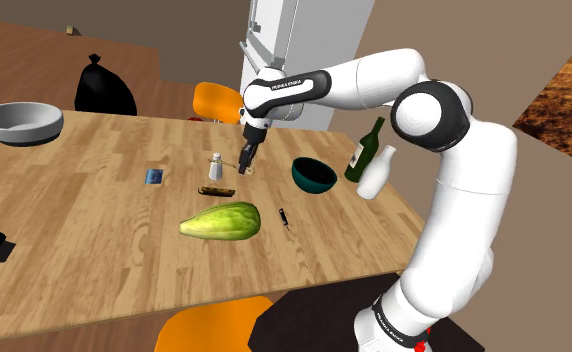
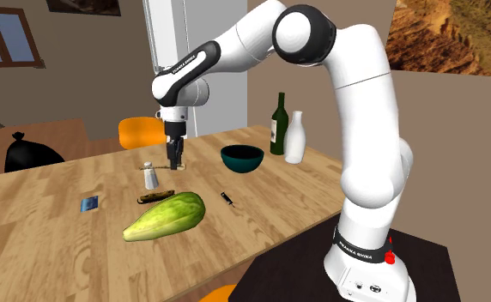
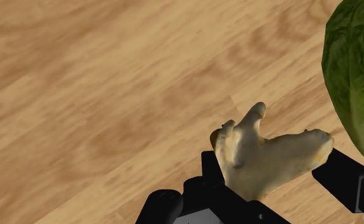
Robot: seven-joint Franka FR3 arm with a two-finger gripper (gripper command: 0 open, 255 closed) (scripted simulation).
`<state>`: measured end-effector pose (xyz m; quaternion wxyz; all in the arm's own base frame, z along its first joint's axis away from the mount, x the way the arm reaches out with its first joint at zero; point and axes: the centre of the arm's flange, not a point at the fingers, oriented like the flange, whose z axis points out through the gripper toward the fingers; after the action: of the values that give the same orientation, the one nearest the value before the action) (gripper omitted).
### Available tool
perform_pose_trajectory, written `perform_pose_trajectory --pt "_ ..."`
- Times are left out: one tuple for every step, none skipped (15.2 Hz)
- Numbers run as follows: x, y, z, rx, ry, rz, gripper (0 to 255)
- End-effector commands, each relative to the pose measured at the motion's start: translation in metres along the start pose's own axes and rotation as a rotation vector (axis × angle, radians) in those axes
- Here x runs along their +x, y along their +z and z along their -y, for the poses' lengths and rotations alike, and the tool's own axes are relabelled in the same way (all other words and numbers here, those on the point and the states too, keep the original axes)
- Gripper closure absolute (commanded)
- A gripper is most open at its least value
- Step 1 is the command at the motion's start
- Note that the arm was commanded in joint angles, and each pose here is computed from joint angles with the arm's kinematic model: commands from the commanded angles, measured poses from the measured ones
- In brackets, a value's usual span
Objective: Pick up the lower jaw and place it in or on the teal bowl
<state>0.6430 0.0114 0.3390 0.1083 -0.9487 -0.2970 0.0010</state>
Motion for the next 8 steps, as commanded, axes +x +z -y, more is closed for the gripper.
perform_pose_trajectory --pt "0.001 -0.011 0.002 0.0 0.0 0.0 255" --pt "0.001 -0.016 0.003 0.0 0.0 0.0 255" --pt "0.002 -0.021 0.005 0.0 0.0 0.0 255" --pt "0.002 -0.026 0.006 0.0 0.0 0.0 255" --pt "0.002 -0.032 0.007 0.0 0.0 0.0 255" --pt "0.003 -0.037 0.008 0.0 0.0 0.0 255" --pt "0.003 -0.042 0.009 0.0 0.0 0.0 255" --pt "0.003 -0.047 0.01 0.0 0.0 0.0 255"
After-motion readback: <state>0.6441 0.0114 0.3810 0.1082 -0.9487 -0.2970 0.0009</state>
